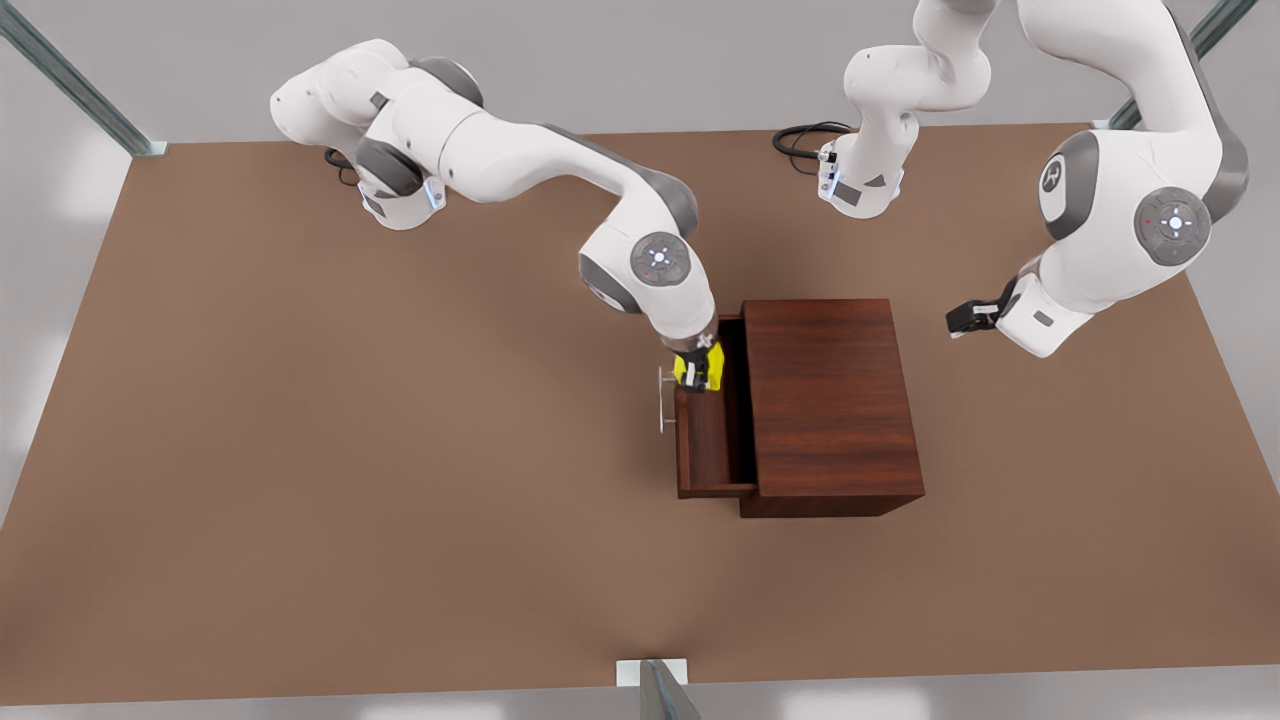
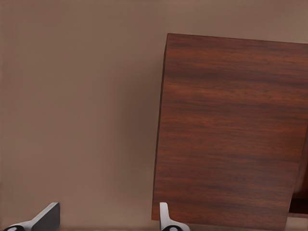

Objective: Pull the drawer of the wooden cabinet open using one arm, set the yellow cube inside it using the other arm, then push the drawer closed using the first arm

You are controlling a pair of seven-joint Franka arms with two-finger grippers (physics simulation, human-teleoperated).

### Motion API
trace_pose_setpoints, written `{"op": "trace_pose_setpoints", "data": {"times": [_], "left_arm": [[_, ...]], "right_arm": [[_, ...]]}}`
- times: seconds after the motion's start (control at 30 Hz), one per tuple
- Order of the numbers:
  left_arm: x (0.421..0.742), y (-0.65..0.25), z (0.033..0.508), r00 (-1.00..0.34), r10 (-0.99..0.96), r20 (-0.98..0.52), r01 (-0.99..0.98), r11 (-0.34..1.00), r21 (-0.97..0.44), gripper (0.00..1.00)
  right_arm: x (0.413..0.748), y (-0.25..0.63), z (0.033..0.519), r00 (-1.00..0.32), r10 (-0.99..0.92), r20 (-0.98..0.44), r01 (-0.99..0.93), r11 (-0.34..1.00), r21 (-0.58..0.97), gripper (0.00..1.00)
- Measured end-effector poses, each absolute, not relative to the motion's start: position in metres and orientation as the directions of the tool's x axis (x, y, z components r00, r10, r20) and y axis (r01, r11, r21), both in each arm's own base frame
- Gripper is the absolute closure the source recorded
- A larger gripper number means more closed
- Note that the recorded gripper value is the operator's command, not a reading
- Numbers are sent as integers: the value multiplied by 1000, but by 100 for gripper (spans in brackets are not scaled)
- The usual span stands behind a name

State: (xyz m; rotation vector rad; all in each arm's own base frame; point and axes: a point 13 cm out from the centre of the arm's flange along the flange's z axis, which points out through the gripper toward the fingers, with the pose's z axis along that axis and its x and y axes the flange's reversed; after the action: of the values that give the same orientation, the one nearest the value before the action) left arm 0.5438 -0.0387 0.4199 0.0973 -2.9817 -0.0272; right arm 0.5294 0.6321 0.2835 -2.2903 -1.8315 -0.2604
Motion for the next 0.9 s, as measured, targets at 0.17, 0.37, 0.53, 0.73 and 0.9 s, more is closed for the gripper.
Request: {"op": "trace_pose_setpoints", "data": {"times": [0.17,0.37,0.53,0.73,0.9], "left_arm": [[544,-40,420,-986,-66,155,-63,998,23,0],[544,-43,420,-986,-62,154,-59,998,23,0],[544,-44,420,-986,-61,154,-58,998,24,0],[567,-63,452,-996,-37,78,-36,999,8,0],[562,-166,489,-995,101,5,101,995,-4,0]], "right_arm": [[543,648,278,282,907,311,956,-294,-11,40],[547,659,262,335,882,332,934,-356,2,40],[552,659,267,373,861,345,918,-397,0,0],[555,655,278,407,844,348,902,-432,-6,0],[550,655,275,407,850,335,904,-428,-13,0]]}}
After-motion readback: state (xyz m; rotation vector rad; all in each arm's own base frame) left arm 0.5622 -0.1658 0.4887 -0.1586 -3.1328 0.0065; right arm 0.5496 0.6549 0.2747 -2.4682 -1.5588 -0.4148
